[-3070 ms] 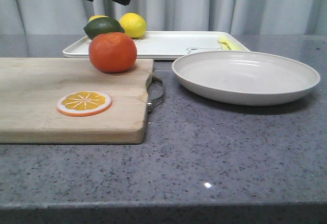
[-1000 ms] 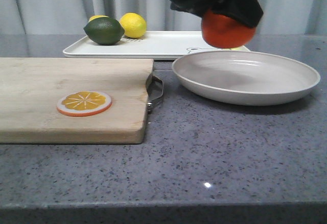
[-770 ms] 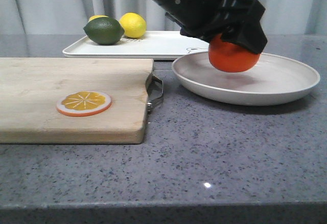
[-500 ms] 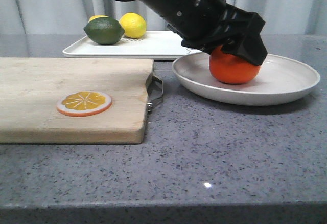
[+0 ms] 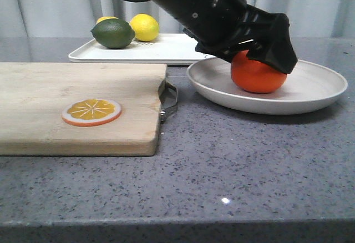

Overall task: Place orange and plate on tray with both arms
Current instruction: 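Release the orange onto the plate and raise the left gripper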

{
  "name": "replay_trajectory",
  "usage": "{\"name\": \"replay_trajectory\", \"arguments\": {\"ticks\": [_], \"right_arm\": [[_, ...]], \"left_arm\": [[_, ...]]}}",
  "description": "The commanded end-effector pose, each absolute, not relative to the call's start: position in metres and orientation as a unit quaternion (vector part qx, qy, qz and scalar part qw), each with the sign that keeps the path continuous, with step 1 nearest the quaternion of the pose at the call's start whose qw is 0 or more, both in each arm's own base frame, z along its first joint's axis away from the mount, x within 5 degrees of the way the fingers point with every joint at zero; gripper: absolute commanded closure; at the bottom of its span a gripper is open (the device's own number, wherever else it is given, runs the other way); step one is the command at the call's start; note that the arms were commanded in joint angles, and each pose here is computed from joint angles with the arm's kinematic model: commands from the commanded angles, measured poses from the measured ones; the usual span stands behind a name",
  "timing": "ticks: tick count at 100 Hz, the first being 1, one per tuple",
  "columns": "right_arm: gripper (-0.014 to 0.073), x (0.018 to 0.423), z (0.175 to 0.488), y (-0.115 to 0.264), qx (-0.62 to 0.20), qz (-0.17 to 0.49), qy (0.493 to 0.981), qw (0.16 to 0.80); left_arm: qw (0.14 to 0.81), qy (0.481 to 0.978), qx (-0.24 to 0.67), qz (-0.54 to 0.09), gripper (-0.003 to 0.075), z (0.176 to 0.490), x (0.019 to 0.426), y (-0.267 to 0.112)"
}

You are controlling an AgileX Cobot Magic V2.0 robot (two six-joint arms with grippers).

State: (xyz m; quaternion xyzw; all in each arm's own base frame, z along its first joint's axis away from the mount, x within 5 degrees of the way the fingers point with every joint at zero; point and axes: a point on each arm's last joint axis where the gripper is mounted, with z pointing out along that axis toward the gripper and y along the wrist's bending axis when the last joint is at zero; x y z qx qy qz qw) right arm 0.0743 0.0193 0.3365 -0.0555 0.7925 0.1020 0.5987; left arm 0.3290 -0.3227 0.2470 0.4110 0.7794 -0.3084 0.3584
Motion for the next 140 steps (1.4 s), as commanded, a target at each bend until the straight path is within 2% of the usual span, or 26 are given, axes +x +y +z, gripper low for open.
{"name": "replay_trajectory", "arguments": {"ticks": [1, 31, 43, 57, 80, 99, 140], "right_arm": [[0.0139, 0.077, 0.353, 0.018, -0.049, 0.102, 0.762, 0.638], [0.0139, 0.077, 0.353, 0.018, -0.049, 0.102, 0.762, 0.638], [0.0139, 0.077, 0.353, 0.018, -0.049, 0.102, 0.762, 0.638], [0.0139, 0.077, 0.353, 0.018, -0.049, 0.101, 0.763, 0.637], [0.0139, 0.077, 0.353, 0.018, -0.049, 0.101, 0.764, 0.635], [0.0139, 0.077, 0.353, 0.018, -0.049, 0.101, 0.764, 0.635], [0.0139, 0.077, 0.350, 0.019, -0.052, 0.102, 0.775, 0.622]], "left_arm": [[0.418, 0.753, 0.389, -0.328, 0.0090, 0.299, 0.322, -0.319], [0.497, 0.715, 0.367, -0.327, 0.0092, 0.363, 0.306, -0.297], [0.524, 0.704, 0.353, -0.322, 0.0093, 0.386, 0.299, -0.277], [0.549, 0.709, 0.324, -0.303, 0.0103, 0.397, 0.292, -0.245], [0.582, 0.727, 0.261, -0.252, 0.0103, 0.393, 0.265, -0.182], [0.618, 0.724, 0.216, -0.218, 0.0103, 0.389, 0.223, -0.135], [0.652, 0.727, 0.145, -0.161, 0.0103, 0.343, 0.147, -0.062]]}}
